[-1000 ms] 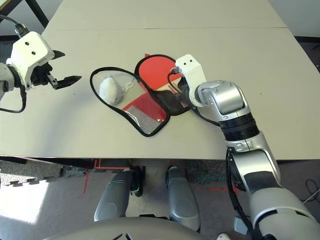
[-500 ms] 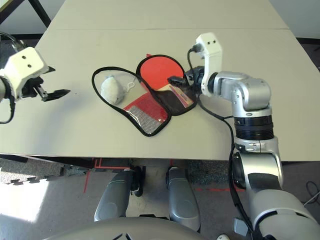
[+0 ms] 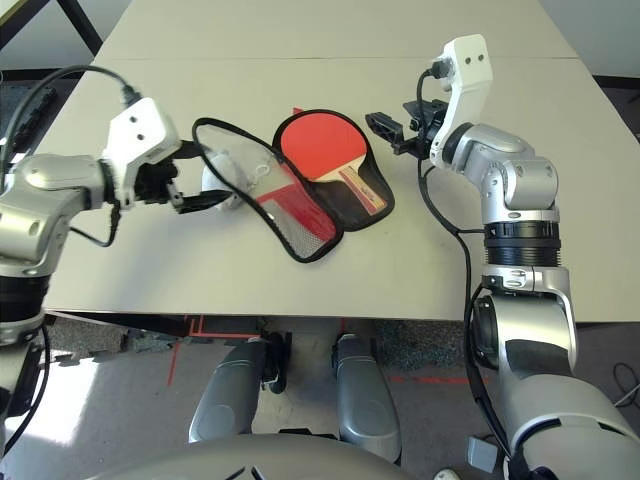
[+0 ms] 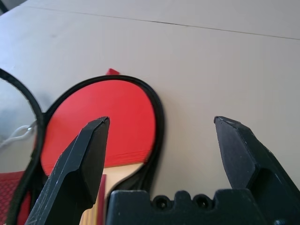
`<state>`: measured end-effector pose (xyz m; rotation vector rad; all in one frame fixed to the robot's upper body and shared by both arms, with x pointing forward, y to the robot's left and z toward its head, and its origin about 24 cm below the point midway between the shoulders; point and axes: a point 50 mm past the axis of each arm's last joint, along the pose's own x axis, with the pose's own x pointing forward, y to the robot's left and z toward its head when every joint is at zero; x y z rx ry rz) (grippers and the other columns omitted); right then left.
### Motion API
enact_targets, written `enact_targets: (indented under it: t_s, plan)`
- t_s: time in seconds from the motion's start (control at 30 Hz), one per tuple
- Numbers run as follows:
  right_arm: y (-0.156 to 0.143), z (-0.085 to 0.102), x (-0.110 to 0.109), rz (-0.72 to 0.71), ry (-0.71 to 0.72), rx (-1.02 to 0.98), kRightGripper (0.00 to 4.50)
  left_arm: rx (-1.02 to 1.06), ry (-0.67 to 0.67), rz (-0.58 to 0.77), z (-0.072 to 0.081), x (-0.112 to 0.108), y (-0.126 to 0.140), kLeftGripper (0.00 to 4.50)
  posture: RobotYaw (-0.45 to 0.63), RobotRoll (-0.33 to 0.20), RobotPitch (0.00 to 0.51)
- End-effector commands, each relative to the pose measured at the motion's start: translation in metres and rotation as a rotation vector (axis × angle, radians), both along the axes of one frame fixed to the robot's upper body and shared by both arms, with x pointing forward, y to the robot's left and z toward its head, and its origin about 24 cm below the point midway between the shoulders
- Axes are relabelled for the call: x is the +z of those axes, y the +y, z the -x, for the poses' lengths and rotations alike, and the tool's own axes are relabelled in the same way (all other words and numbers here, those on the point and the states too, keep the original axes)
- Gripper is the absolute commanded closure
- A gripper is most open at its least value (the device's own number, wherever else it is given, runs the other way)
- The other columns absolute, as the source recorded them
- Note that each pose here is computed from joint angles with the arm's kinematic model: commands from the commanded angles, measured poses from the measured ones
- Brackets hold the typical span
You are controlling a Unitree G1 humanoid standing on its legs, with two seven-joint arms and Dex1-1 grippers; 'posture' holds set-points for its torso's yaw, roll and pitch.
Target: Store the ping-pong paddle in its case and zip it.
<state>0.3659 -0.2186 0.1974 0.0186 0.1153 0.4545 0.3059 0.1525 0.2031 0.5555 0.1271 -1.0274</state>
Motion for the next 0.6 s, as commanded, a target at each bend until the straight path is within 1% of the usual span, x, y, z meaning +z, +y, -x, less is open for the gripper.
enact_targets:
  t_s: [0.03, 0.13, 0.2, 0.33, 0.43, 0.6]
  plan:
    - [-0.018, -0.001, 0.005, 0.001, -0.025, -0.074, 0.07, -0.057, -0.039, -0.009, -0.008, -0.006, -0.03, 0.0, -0.03, 0.0, 0.184]
    - [-0.03, 0.001, 0.009, -0.016, -0.044, -0.081, 0.07, -0.084, -0.094, -0.024, -0.015, -0.01, -0.051, 0.0, -0.03, 0.0, 0.186]
    - [-0.041, 0.004, 0.013, -0.028, -0.047, -0.091, 0.07, -0.108, -0.117, -0.012, -0.017, -0.012, -0.064, 0.0, -0.04, 0.0, 0.187]
    - [-0.057, 0.015, 0.02, -0.038, -0.041, -0.059, 0.07, -0.135, -0.153, -0.005, -0.022, -0.018, -0.085, 0.0, -0.06, 0.0, 0.194]
    - [-0.06, 0.022, 0.017, -0.033, -0.001, 0.001, 0.07, -0.139, -0.16, 0.004, -0.025, -0.024, -0.09, 0.0, -0.06, 0.0, 0.195]
    - [-0.056, 0.028, 0.012, -0.034, 0.043, 0.058, 0.07, -0.096, -0.175, 0.043, -0.031, -0.029, -0.088, 0.0, -0.07, 0.0, 0.199]
